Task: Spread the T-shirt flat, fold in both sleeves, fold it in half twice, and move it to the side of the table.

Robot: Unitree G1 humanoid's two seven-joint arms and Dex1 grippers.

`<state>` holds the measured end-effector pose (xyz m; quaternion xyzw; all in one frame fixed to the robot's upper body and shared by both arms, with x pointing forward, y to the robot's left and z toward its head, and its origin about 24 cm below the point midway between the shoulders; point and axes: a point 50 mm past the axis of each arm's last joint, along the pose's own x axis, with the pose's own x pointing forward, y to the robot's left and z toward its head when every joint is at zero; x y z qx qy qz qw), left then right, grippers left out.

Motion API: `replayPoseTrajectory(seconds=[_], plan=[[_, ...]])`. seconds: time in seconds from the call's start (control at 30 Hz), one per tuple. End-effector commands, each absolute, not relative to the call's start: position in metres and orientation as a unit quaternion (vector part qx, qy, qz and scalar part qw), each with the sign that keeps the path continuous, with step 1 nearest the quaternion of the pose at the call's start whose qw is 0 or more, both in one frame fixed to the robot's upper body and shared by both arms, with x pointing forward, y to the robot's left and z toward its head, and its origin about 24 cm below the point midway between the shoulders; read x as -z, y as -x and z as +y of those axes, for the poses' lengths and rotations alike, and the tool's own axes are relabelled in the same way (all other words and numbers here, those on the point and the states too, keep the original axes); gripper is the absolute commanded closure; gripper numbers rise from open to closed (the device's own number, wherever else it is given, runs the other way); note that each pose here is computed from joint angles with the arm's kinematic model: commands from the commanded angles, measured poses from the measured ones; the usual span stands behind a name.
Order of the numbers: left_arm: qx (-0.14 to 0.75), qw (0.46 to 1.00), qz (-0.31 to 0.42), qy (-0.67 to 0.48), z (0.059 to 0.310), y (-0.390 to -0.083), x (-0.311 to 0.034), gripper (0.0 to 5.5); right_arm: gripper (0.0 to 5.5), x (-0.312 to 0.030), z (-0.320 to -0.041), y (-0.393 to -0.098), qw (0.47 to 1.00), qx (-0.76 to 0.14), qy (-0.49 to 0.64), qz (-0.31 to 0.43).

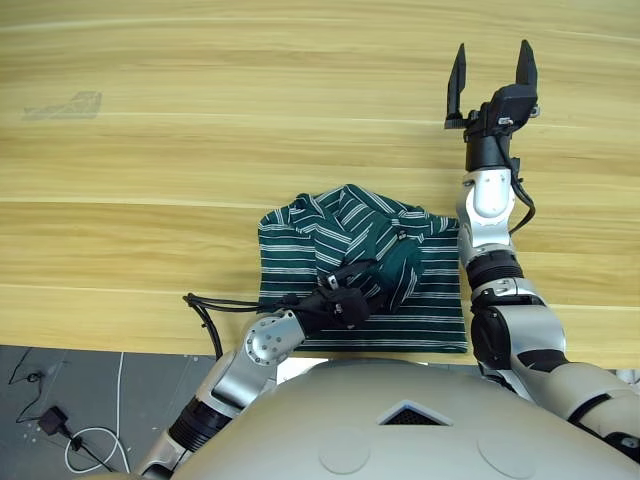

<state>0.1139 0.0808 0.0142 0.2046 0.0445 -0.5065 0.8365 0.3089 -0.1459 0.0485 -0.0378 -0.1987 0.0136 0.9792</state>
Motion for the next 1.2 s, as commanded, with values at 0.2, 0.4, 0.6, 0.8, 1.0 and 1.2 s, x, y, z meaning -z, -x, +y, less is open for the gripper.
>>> replayPoseTrajectory(seconds=[0.2, 0.4, 0.6, 0.8, 1.0, 1.2], plan=[[0.505, 0.836, 0.041, -0.21, 0.081, -0.114, -0.013, 4.06, 1.22, -0.052, -0.145, -0.312, 0.978, -0.013, 0.042, -0.202], [0.5, 0.838, 0.035, -0.214, 0.083, -0.117, -0.016, 5.17, 1.22, -0.052, -0.146, -0.312, 0.978, -0.013, 0.044, -0.202], [0.457, 0.864, -0.009, -0.208, 0.1, -0.144, -0.042, 5.45, 1.22, -0.051, -0.149, -0.312, 0.978, -0.01, 0.05, -0.201], [0.405, 0.89, -0.054, -0.2, 0.119, -0.18, -0.065, 5.45, 1.22, -0.051, -0.155, -0.304, 0.976, -0.032, 0.053, -0.21], [0.397, 0.895, -0.049, -0.197, 0.127, -0.183, -0.067, 5.45, 1.22, -0.075, -0.15, -0.25, 0.952, -0.227, 0.002, -0.206], [0.393, 0.895, -0.046, -0.207, 0.129, -0.181, -0.069, 5.45, 1.22, -0.073, -0.135, -0.168, 0.921, -0.384, -0.016, -0.065]])
